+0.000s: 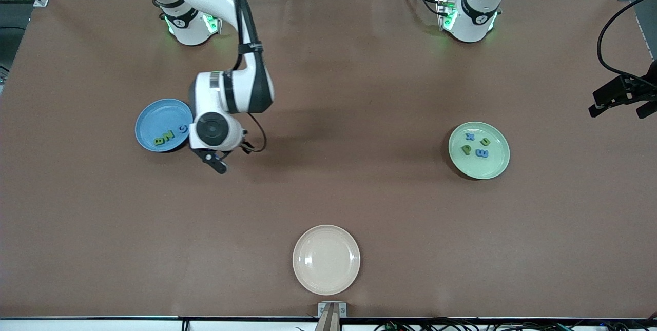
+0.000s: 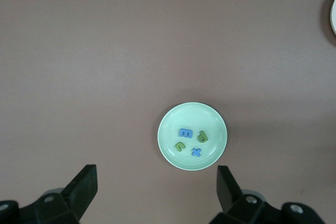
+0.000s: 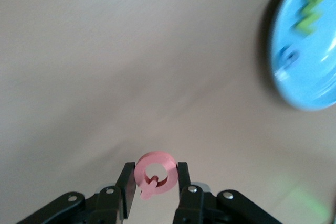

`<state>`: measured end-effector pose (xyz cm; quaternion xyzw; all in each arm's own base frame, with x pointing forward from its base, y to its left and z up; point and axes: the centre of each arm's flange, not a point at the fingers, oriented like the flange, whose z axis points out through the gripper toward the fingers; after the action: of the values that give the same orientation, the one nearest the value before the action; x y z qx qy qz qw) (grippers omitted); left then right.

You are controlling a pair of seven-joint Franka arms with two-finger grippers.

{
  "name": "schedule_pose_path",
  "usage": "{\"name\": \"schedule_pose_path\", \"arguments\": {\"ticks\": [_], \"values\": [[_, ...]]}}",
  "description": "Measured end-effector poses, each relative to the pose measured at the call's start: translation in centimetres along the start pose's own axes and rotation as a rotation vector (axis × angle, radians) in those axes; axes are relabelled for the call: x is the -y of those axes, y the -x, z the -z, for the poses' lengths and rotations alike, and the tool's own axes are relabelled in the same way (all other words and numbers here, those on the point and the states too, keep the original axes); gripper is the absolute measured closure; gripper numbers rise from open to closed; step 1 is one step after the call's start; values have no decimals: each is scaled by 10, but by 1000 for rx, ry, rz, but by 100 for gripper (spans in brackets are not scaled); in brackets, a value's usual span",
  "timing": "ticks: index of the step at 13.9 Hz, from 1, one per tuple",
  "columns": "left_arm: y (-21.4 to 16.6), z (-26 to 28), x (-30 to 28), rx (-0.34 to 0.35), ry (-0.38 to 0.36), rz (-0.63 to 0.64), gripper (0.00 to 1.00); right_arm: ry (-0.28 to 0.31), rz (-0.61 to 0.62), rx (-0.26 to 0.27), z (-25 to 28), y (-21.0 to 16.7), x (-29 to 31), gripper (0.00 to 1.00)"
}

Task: Sort uppercase to blue plate, lowercase to green plate
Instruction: 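Carry the pink Q to the blue plate while the left gripper withdraws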

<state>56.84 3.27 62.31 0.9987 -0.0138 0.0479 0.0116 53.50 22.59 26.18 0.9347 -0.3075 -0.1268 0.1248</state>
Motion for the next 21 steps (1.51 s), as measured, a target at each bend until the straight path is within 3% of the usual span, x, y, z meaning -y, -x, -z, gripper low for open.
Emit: {"name": "schedule_pose_path", "arguments": {"ticks": [4,8,13,15,19,20,21], "values": [[0,4,-1,-1,0,-2,0,27,126,3,-3,-31,-92,63],[0,8,-2,-7,0,-4,0,10,219,37,-9,-60,-164,63],[0,8,-2,-3,-7,-6,0,-7,269,42,-8,-72,-190,63],[0,8,-1,-2,-16,-7,0,-14,261,47,-9,-79,-200,48],[0,8,-2,0,-39,-15,0,-21,250,51,-10,-88,-211,7],[0,8,-3,0,-39,-17,0,-22,253,46,-8,-89,-209,0],[0,8,-4,0,-39,-18,0,-23,256,39,-6,-89,-208,0]]}}
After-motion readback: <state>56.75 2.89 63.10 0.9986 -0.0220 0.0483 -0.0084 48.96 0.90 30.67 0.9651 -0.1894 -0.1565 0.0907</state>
